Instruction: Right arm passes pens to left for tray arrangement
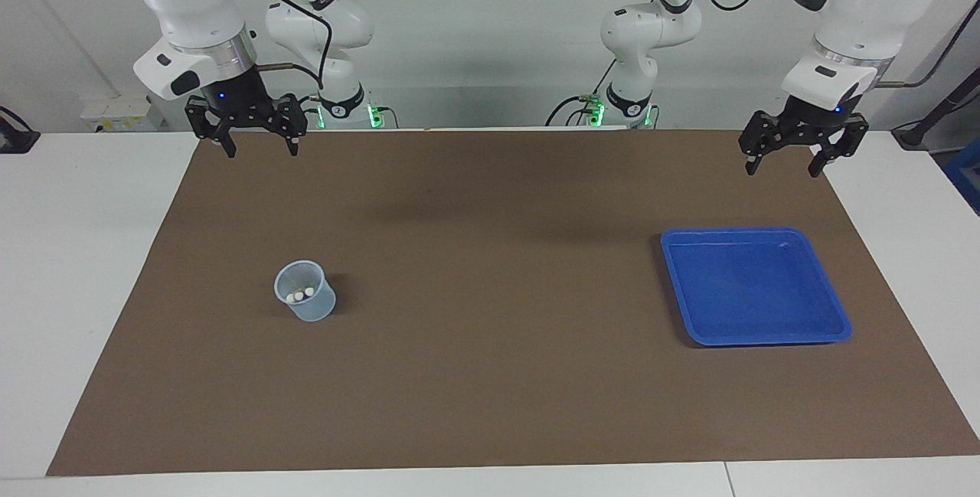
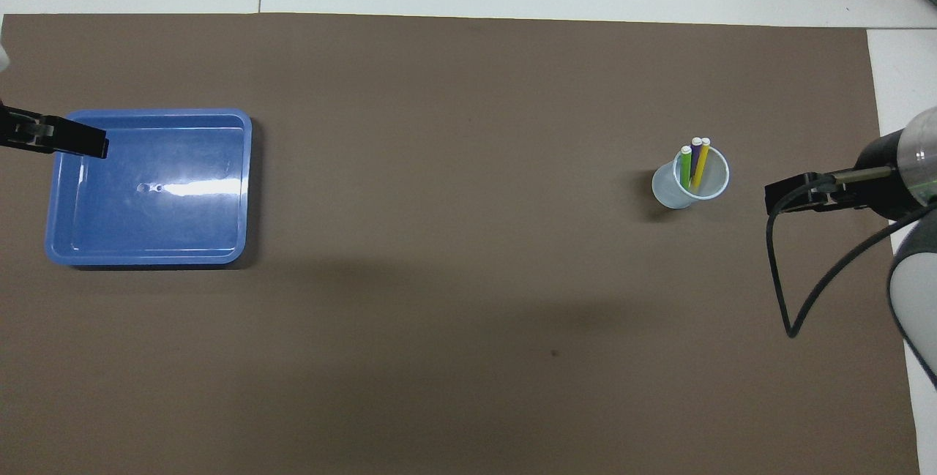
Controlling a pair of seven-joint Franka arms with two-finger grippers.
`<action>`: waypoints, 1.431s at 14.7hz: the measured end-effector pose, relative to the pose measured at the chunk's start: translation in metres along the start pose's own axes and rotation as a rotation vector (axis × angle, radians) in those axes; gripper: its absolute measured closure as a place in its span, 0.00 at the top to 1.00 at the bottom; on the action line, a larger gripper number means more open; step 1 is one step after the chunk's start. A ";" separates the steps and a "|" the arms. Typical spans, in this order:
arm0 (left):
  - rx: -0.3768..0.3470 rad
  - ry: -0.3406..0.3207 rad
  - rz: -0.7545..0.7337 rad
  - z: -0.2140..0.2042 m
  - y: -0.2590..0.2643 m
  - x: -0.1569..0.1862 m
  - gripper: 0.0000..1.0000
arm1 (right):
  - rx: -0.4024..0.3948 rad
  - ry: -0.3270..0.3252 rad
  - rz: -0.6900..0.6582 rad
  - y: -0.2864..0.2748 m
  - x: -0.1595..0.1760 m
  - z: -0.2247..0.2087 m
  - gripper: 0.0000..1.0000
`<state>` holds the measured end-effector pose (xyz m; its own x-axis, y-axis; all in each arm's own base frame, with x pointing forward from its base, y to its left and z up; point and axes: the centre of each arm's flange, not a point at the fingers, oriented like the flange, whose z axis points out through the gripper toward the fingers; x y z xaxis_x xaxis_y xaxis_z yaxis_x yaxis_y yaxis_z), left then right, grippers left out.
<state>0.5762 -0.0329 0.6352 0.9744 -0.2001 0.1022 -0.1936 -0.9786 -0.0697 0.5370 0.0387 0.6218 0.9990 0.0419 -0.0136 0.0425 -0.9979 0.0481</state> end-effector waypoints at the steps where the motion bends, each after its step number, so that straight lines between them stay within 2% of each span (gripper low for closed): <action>1: 0.000 0.000 0.000 0.000 0.000 0.000 1.00 | 0.000 -0.004 0.004 0.002 -0.001 0.000 1.00; 17: 0.000 0.000 0.000 0.000 0.000 0.000 1.00 | -0.004 0.022 -0.011 -0.007 -0.014 -0.017 1.00; 21: 0.000 0.000 0.000 0.000 0.000 0.000 1.00 | -0.007 -0.019 -0.024 -0.007 -0.023 -0.013 1.00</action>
<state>0.5762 -0.0329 0.6353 0.9744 -0.2000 0.1022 -0.1936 -0.9786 -0.0697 0.5143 0.0455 0.6349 0.9973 0.0653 -0.0337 0.0670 -0.9963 0.0546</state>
